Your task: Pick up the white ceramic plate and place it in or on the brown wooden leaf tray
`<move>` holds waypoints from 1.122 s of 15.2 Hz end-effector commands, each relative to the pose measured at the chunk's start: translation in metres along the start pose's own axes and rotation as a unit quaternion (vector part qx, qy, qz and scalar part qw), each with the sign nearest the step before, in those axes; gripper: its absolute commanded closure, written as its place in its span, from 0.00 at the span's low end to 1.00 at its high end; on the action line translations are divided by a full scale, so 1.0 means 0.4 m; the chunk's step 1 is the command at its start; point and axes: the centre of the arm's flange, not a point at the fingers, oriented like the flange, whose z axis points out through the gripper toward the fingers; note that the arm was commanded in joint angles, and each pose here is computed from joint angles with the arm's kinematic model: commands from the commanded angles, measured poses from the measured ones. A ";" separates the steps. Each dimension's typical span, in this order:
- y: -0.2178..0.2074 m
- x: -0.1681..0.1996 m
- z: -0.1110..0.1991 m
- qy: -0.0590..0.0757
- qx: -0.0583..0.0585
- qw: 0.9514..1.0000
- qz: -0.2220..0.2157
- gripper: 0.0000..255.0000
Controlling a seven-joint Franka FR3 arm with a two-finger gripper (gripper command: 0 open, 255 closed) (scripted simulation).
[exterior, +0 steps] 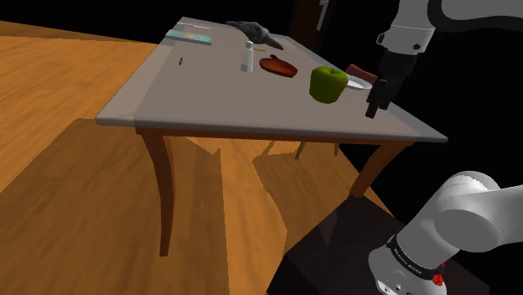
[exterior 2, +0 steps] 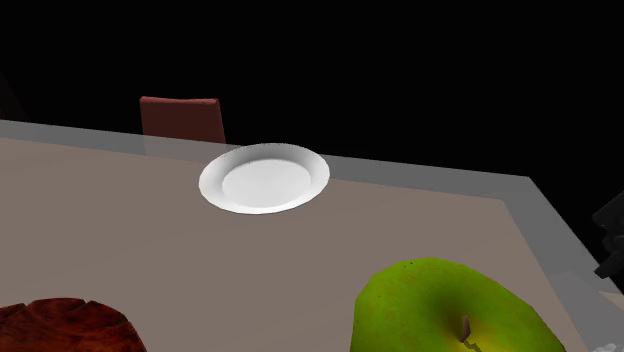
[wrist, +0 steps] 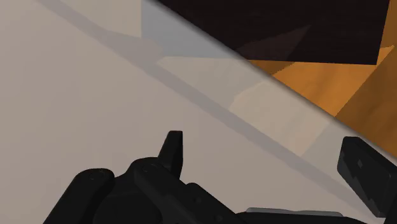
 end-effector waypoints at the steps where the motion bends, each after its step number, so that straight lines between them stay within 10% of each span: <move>1: 0.000 0.000 0.000 0.000 0.000 1.000 0.000 0.00; 9: 0.168 0.040 0.063 0.042 -0.105 0.988 -0.108 0.00; 17: 0.332 0.120 0.087 0.083 -0.207 0.951 -0.214 0.00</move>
